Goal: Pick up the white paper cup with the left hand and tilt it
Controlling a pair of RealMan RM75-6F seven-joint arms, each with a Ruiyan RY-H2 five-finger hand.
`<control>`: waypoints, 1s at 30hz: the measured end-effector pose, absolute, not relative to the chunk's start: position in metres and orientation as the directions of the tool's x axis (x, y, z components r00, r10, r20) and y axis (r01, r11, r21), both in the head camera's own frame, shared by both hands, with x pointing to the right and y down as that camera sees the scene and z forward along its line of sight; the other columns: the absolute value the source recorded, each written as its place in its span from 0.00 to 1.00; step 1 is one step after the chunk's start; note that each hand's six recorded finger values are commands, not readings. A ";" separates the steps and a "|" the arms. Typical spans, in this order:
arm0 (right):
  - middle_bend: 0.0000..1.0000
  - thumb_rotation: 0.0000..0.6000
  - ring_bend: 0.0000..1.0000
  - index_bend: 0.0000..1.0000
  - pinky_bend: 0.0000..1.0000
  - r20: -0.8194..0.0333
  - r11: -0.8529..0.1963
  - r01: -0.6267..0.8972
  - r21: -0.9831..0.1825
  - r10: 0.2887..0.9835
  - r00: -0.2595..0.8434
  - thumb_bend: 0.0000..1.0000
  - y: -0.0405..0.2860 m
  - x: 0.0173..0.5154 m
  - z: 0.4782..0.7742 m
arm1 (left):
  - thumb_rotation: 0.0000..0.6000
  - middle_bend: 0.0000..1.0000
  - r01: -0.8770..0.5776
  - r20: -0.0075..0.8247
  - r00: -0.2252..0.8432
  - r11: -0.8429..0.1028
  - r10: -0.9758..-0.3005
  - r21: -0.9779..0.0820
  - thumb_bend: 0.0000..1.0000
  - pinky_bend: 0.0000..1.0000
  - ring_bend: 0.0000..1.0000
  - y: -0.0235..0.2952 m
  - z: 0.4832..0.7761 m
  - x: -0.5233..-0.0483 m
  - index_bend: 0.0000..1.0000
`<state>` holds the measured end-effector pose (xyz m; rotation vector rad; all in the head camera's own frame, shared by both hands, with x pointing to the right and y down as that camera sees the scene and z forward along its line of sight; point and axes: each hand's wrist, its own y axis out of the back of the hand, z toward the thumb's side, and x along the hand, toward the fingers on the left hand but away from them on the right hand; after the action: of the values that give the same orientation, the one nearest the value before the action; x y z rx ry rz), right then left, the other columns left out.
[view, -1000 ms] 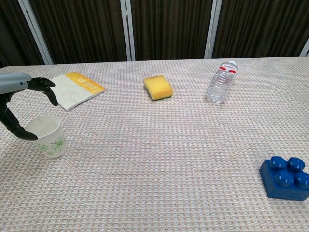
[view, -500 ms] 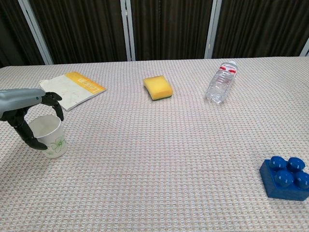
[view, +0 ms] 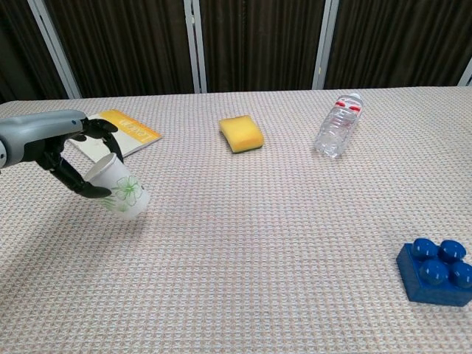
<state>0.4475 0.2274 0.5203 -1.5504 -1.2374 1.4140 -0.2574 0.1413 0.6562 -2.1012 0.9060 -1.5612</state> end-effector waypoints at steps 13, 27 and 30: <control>0.00 1.00 0.00 0.00 0.00 -0.326 -0.310 0.197 -0.930 0.944 -0.051 0.05 0.227 0.449 0.521 | 1.00 0.00 -0.296 0.733 0.184 -0.748 -0.655 -0.594 0.18 0.00 0.00 0.153 0.692 -0.257 0.29; 0.00 1.00 0.00 0.00 0.00 -0.324 -0.311 0.200 -0.929 0.945 -0.036 0.05 0.229 0.442 0.519 | 1.00 0.00 -0.188 0.731 0.198 -0.757 -0.653 -0.626 0.18 0.00 0.00 0.139 0.675 -0.258 0.20; 0.00 1.00 0.00 0.00 0.00 -0.320 -0.308 0.198 -0.930 0.947 -0.032 0.05 0.229 0.441 0.518 | 1.00 0.00 -0.125 0.740 0.201 -0.767 -0.641 -0.630 0.18 0.00 0.00 0.138 0.675 -0.252 0.26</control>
<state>0.4413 0.2295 0.5179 -1.5641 -1.2314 1.3979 -0.2519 0.1378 0.6748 -2.0484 0.7131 -1.5922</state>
